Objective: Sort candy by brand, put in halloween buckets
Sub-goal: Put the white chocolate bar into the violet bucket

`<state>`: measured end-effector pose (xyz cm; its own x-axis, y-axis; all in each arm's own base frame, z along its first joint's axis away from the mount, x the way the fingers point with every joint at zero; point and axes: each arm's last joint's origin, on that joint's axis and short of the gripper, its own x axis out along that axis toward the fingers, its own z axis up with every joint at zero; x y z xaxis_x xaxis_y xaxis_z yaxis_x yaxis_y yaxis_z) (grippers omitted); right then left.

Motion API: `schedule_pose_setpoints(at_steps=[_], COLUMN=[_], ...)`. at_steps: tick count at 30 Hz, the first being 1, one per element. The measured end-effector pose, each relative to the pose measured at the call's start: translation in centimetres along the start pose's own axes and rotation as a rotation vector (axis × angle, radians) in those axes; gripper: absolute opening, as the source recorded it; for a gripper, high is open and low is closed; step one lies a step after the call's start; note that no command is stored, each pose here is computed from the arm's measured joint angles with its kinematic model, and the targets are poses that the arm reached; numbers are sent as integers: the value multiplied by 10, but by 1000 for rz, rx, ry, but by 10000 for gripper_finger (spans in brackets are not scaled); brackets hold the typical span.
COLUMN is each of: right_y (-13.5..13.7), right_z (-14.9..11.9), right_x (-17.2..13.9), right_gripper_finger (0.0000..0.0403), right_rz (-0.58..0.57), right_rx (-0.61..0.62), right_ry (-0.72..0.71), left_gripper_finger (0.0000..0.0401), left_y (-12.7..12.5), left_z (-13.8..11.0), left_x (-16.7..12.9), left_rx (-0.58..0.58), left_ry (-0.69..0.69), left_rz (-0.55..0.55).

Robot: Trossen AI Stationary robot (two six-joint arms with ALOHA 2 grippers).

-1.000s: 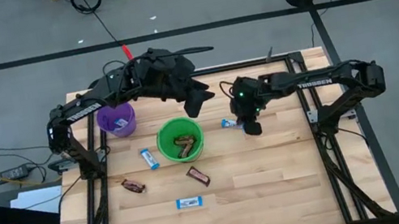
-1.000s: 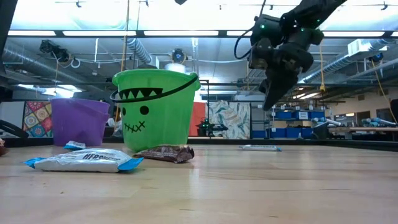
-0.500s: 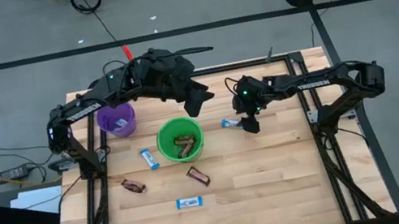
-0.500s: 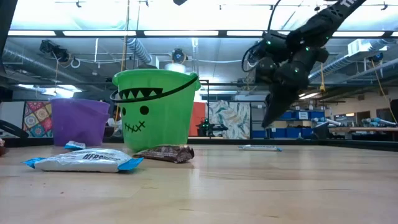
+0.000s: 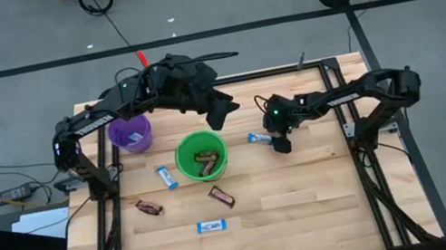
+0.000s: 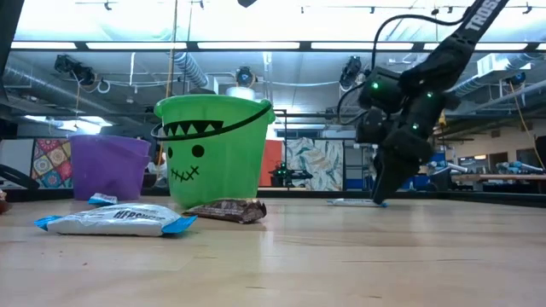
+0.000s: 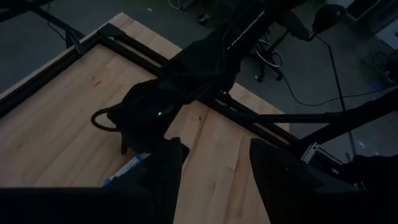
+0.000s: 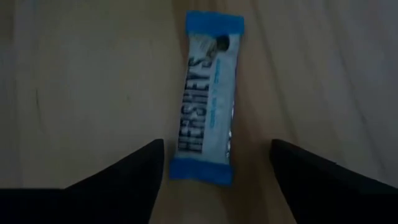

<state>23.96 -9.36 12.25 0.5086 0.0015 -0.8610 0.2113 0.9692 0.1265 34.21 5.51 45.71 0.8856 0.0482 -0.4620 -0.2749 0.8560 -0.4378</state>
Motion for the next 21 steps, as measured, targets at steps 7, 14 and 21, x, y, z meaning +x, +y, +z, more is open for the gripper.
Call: schedule_pose_setpoints(at_steps=[7,14,21], right_y=[-2,-2,-2], right_z=[8,6,6], right_x=[10,16,17], right_gripper_finger=[293,225,120], right_rz=[-6,4,30], right_rx=[5,-2,-8], right_ry=[-22,1,-1], left_gripper_finger=[193,193,193], left_y=[0,0,0], left_z=[0,0,0], left_x=[0,0,0], left_rx=[-14,-19,-22], left_ry=[0,1,1], left_rz=[1,1,1])
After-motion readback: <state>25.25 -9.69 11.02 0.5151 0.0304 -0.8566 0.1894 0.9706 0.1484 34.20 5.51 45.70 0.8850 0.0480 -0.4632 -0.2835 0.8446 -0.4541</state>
